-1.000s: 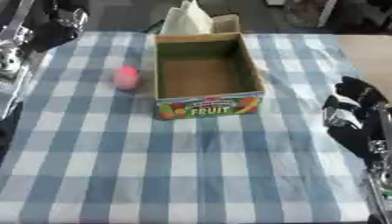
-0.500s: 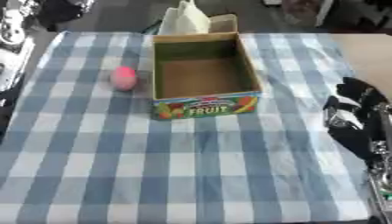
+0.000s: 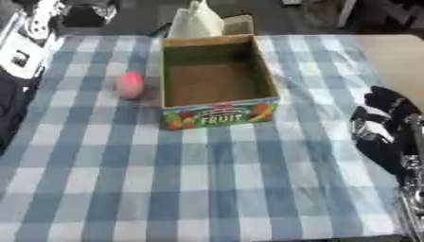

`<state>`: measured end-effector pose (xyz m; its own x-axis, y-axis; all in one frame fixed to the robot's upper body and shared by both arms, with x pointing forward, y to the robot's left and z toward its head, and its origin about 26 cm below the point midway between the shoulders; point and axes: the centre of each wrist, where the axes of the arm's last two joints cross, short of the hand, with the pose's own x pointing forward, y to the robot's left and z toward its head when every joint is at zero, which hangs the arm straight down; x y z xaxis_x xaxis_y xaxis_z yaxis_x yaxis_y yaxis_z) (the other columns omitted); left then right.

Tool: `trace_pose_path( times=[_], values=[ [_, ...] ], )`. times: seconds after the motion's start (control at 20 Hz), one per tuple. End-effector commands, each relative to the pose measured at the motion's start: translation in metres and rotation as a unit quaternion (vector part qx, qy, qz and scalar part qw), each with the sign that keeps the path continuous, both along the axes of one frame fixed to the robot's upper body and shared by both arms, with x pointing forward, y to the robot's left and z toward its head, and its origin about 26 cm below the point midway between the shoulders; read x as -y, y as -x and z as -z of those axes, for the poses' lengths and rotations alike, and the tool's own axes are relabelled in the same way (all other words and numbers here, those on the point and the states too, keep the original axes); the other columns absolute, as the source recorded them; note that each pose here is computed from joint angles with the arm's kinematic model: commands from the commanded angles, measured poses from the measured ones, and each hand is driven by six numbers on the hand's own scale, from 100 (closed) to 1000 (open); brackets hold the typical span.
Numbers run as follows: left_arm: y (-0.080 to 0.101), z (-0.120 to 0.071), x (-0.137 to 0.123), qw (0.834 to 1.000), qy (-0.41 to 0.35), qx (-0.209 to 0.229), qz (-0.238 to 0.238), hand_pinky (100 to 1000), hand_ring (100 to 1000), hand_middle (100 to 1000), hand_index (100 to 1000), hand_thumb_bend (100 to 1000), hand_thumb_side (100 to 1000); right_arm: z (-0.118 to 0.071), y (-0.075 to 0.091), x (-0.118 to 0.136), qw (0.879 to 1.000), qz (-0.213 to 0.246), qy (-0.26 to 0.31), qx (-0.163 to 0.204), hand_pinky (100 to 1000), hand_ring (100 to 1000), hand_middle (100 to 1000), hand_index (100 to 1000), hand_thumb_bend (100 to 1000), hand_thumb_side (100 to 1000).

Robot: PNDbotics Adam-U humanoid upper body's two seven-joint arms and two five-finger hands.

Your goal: Pick up objects on the table and place them in the box.

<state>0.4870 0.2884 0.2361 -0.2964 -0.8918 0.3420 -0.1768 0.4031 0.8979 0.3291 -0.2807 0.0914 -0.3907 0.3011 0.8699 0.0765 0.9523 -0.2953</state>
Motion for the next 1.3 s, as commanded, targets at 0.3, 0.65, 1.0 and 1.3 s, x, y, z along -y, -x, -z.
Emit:
trace_pose_path(
  times=[0.3, 0.65, 1.0, 1.3],
  values=[
    [-0.015, 0.017, -0.002, 0.996, -0.066, -0.064, -0.009, 719, 636, 643, 741, 408, 265, -0.009, -0.001, 0.002, 1.0, -0.01, 0.012, 0.011, 733, 820, 725, 828, 100, 100],
    [-0.016, 0.023, 0.001, 0.972, -0.157, -0.173, 0.029, 715, 638, 644, 759, 581, 379, -0.009, -0.001, 0.002, 1.0, -0.011, 0.012, 0.011, 733, 820, 725, 828, 100, 100],
    [-0.015, 0.022, 0.001, 0.953, -0.211, -0.216, 0.037, 709, 610, 628, 763, 708, 408, -0.009, -0.001, 0.002, 1.0, -0.011, 0.012, 0.012, 733, 820, 725, 828, 100, 100],
    [-0.013, 0.024, 0.0, 0.947, -0.247, -0.205, 0.006, 684, 582, 604, 756, 722, 298, -0.009, -0.001, 0.002, 1.0, -0.01, 0.011, 0.012, 733, 820, 725, 828, 100, 100]
  ],
)
